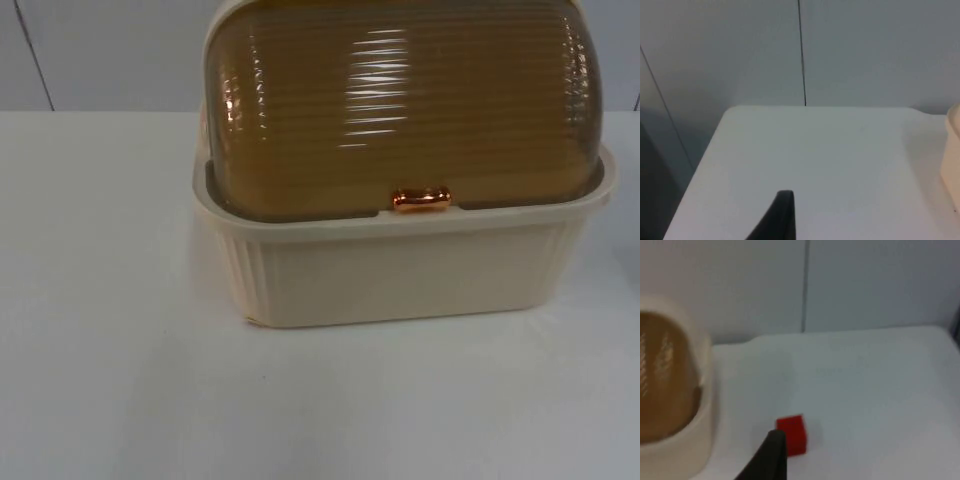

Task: Open the box lid with the left hand, place the block into the box with the right hand, then close the box lid with the left hand.

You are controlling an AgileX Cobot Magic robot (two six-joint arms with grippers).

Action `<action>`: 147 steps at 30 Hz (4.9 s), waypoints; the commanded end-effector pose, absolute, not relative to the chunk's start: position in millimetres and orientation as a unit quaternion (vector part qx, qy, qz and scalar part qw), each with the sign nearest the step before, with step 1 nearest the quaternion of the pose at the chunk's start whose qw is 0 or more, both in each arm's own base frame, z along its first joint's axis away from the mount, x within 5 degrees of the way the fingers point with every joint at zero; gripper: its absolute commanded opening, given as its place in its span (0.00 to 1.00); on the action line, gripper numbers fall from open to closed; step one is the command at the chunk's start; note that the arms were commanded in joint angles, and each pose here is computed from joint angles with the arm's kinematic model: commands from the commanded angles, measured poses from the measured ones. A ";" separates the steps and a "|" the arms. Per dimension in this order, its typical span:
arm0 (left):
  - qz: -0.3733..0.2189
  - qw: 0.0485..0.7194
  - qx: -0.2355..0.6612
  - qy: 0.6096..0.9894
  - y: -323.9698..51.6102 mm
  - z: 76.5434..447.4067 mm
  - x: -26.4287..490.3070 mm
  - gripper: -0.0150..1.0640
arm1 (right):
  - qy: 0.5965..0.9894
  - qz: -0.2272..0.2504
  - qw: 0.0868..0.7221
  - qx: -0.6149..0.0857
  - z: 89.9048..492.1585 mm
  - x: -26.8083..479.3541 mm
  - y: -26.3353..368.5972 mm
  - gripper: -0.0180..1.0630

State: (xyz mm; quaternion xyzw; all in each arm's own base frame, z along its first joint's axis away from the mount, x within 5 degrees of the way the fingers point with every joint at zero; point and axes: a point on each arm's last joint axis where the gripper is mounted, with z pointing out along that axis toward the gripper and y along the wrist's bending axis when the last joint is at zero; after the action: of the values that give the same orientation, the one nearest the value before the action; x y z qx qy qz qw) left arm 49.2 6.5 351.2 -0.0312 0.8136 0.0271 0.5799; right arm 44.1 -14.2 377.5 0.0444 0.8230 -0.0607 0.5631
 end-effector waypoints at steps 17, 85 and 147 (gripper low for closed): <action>-0.002 0.460 0.040 0.887 -12.3 341.6 191.8 0.97 | 0.886 -0.064 0.459 0.015 354.1 177.5 -4.6 0.98; 0.156 0.409 0.708 0.555 -310.0 165.6 219.8 0.01 | 0.900 -0.095 0.426 -0.009 325.4 224.5 -10.1 0.98; -0.007 0.455 0.533 0.714 -280.3 267.9 247.7 0.01 | 0.881 -0.093 0.464 0.006 344.8 203.9 -11.4 0.98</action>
State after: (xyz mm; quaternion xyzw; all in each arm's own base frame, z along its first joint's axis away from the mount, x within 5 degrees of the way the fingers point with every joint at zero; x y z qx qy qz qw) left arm 264.5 -290.2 249.9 0.5638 0.6897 0.0507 0.4515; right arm 205.5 -10.2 342.4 -0.0009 0.8828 -0.0944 0.4602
